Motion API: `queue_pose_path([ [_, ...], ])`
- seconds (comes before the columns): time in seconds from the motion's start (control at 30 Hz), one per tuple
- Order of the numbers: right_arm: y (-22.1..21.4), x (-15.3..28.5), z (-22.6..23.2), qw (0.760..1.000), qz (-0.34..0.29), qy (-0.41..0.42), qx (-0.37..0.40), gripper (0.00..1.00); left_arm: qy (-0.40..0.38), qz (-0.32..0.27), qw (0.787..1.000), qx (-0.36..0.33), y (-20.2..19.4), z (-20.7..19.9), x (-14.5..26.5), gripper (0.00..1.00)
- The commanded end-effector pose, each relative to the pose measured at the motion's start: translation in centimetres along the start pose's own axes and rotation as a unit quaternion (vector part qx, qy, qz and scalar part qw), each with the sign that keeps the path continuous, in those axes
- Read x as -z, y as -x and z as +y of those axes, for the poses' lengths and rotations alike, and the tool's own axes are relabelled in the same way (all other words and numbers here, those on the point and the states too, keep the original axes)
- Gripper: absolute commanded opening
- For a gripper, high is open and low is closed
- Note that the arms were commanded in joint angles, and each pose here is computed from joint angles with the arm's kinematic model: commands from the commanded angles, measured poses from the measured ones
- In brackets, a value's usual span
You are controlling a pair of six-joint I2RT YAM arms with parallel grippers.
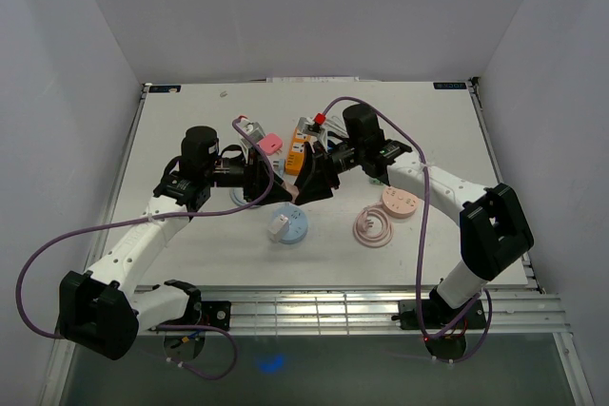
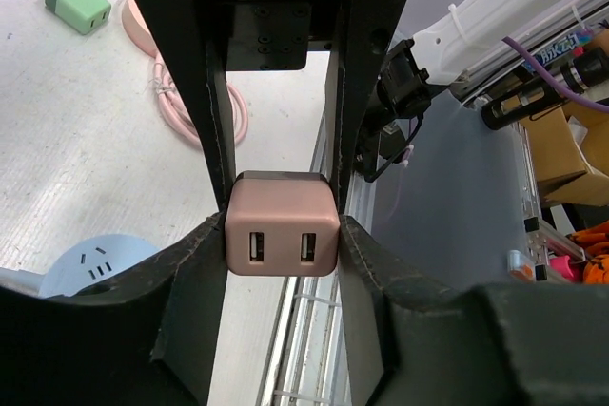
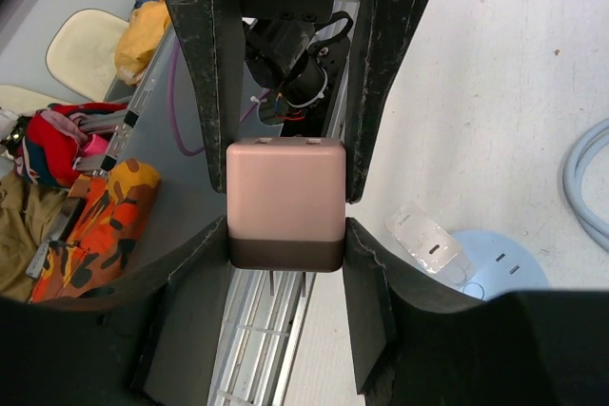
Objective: Insert the plug
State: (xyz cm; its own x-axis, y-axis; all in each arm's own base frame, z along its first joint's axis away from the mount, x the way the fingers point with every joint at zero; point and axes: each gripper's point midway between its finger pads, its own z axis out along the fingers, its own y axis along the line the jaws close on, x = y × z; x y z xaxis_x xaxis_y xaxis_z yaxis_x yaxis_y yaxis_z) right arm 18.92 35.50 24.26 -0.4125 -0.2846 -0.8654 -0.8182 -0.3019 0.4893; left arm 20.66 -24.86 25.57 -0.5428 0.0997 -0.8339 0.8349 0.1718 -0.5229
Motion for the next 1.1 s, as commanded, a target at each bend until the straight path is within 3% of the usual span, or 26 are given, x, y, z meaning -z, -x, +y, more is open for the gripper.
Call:
queue_pose_path([
  [0.0,1.5,0.1,-0.8,0.999,-0.010,-0.016,0.029,0.44,-0.031,-0.002,0.999,-0.022,0.5,-1.8,0.3,0.52],
  [0.13,1.5,0.0,-0.8,0.999,-0.009,-0.016,0.029,0.45,-0.026,-0.001,0.999,-0.020,0.5,-1.5,0.2,0.40],
  [0.23,1.3,0.1,-0.8,0.999,-0.009,-0.019,0.029,0.56,-0.020,-0.001,1.000,-0.021,0.5,-1.4,0.2,0.27],
  [0.27,1.3,0.1,-0.8,0.999,-0.010,-0.022,0.030,0.71,-0.015,-0.002,1.000,-0.021,0.6,-1.2,0.2,0.21],
  [0.43,1.4,0.7,-1.2,0.999,-0.015,-0.038,0.035,1.00,0.017,0.000,1.000,-0.016,0.5,0.0,0.2,0.00],
  [0.47,1.2,0.8,-1.3,0.998,-0.016,-0.041,0.035,0.90,0.026,0.002,1.000,-0.013,0.4,0.4,0.1,0.00],
  [0.73,1.1,5.4,-2.8,0.990,-0.067,-0.118,0.035,0.90,0.099,0.008,0.995,0.000,-0.4,3.5,0.2,0.00],
  [0.9,1.3,10.0,-5.5,0.958,-0.139,-0.250,0.024,0.90,0.184,0.052,0.981,0.016,-1.5,7.1,-0.5,0.00],
  [1.07,-1.2,12.4,-7.9,0.927,-0.156,-0.339,-0.020,0.90,0.259,0.090,0.961,0.034,-2.5,9.2,-1.1,0.00],
])
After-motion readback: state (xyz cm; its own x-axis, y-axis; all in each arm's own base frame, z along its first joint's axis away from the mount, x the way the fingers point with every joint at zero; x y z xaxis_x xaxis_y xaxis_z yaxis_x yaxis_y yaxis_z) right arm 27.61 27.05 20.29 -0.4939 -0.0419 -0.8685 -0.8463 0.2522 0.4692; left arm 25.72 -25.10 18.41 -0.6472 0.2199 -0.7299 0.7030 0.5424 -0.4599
